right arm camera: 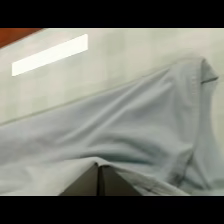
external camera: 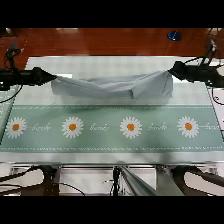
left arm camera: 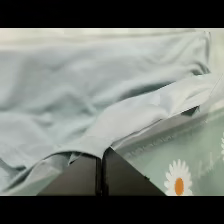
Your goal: Fold the shirts.
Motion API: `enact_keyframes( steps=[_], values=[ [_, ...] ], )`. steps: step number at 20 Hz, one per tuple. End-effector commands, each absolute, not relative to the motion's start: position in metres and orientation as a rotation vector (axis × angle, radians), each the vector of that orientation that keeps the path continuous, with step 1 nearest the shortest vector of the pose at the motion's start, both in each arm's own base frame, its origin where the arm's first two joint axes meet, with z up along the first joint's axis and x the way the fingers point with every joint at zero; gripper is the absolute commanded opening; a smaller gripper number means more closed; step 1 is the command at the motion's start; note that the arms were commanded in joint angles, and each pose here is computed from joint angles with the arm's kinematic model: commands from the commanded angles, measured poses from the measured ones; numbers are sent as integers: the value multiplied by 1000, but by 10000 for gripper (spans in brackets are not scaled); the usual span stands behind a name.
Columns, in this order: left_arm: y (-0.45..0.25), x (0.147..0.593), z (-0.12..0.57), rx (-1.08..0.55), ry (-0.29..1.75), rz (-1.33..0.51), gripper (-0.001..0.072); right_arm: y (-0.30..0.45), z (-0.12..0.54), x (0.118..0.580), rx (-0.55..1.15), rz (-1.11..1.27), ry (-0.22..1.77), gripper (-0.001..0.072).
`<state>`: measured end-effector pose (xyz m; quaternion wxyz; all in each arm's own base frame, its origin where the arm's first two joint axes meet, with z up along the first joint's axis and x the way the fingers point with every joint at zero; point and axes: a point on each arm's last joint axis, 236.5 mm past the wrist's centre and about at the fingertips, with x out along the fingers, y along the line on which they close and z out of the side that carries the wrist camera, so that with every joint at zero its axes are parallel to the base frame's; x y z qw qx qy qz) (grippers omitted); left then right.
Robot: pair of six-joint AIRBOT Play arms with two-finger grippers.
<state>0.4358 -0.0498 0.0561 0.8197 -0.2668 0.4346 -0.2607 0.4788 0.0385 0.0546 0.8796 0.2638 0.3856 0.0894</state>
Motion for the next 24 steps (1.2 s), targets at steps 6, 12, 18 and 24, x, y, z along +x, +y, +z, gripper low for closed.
enact_keyframes(
  steps=[6, 12, 18, 24],
  values=[
    [-31, 457, -17, -679, 1025, -467, 29, 9, 0, 529, 674, 23, 726, 21],
    [-10, 471, -31, -679, 990, -378, 29, 17, 5, 559, 732, 6, 653, 21],
    [-12, 467, -51, -707, 1037, -383, 35, 32, -34, 551, 625, 47, 772, 22],
    [-20, 460, -67, -737, 1092, -412, 559, 26, -59, 523, 423, 72, 921, 426]
  ],
)
